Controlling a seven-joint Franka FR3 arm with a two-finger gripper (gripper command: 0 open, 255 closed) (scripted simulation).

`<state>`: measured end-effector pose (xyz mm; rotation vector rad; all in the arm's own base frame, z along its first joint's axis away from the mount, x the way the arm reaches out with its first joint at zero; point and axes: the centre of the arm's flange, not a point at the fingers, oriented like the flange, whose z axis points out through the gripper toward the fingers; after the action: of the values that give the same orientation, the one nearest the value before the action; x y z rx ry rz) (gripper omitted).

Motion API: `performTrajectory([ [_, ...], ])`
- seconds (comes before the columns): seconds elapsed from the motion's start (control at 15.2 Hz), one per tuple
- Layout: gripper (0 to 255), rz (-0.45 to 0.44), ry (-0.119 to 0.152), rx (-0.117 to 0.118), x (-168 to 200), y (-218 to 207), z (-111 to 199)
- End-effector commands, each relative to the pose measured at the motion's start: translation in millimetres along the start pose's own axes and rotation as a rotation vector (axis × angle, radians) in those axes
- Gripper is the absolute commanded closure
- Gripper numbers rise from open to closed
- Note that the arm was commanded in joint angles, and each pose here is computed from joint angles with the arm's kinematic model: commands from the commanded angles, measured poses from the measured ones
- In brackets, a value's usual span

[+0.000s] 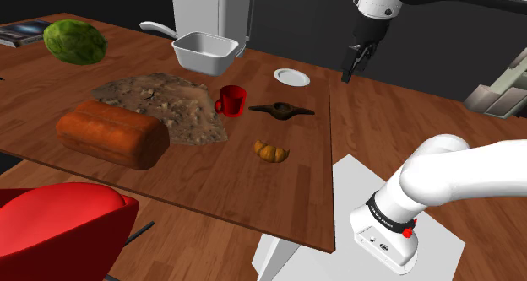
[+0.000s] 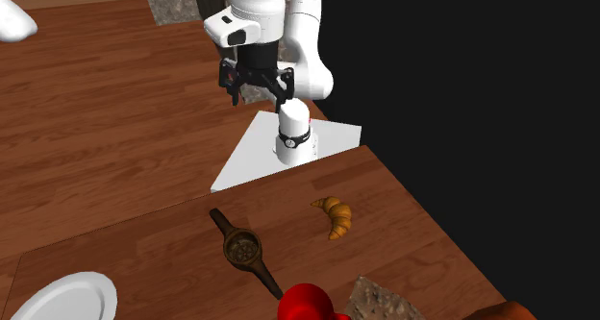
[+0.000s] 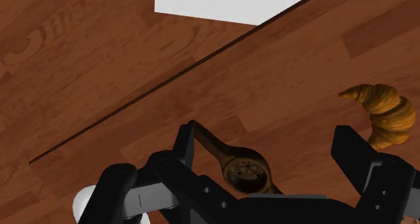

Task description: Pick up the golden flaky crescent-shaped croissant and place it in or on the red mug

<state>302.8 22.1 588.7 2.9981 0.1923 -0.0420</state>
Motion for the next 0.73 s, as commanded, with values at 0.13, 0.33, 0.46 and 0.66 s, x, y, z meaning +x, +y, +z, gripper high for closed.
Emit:
performTrajectory([
  [0.13, 0, 0.002, -0.012, 0.006, 11, -18, 16],
  [0.33, 0, 0.004, -0.031, 0.014, 28, -45, 40],
  [0.46, 0, 0.006, -0.043, 0.02, 39, -63, 56],
  [0.66, 0, 0.009, -0.061, 0.028, 55, -91, 79],
])
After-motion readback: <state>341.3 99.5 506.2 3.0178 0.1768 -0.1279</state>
